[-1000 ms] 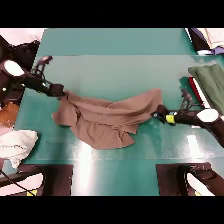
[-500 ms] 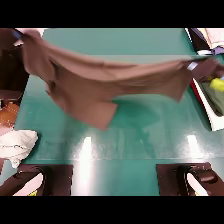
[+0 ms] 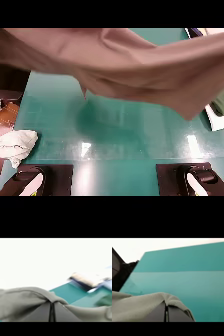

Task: Fold the shirts.

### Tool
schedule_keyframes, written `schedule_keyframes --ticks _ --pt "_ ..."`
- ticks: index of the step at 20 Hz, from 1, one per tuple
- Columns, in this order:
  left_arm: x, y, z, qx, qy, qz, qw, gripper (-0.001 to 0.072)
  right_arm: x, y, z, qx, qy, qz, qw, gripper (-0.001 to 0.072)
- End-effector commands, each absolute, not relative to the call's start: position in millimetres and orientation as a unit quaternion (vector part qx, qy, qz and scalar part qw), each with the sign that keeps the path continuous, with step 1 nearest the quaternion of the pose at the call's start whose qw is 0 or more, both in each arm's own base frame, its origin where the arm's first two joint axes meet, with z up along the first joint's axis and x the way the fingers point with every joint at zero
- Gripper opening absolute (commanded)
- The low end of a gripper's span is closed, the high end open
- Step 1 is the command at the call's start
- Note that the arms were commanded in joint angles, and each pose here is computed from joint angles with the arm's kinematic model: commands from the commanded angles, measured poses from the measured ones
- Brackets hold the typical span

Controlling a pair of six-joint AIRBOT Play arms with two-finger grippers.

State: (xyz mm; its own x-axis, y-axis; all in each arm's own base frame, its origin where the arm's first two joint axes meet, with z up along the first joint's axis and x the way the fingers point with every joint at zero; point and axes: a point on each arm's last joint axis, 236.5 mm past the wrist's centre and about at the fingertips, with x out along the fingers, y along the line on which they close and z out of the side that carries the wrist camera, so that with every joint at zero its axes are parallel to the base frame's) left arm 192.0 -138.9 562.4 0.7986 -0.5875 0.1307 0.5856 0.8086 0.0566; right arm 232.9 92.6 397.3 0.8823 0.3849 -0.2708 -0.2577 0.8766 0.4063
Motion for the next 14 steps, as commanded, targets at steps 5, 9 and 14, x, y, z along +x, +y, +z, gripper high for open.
schedule_keyframes --ticks 5,9,14 --pt "225 -134 528 0.016 -0.019 -0.297 0.954 0.0034 227 57 332 0.167 0.375 0.055 0.91 0.0013" --pt "329 -115 389 0.0 0.196 -0.262 0.945 0.0034 274 60 263 0.136 0.511 0.041 0.848 0.0014" --pt "438 -111 225 -0.061 0.37 -0.247 0.894 0.0035 363 66 183 0.09 0.576 0.06 0.81 0.0014"
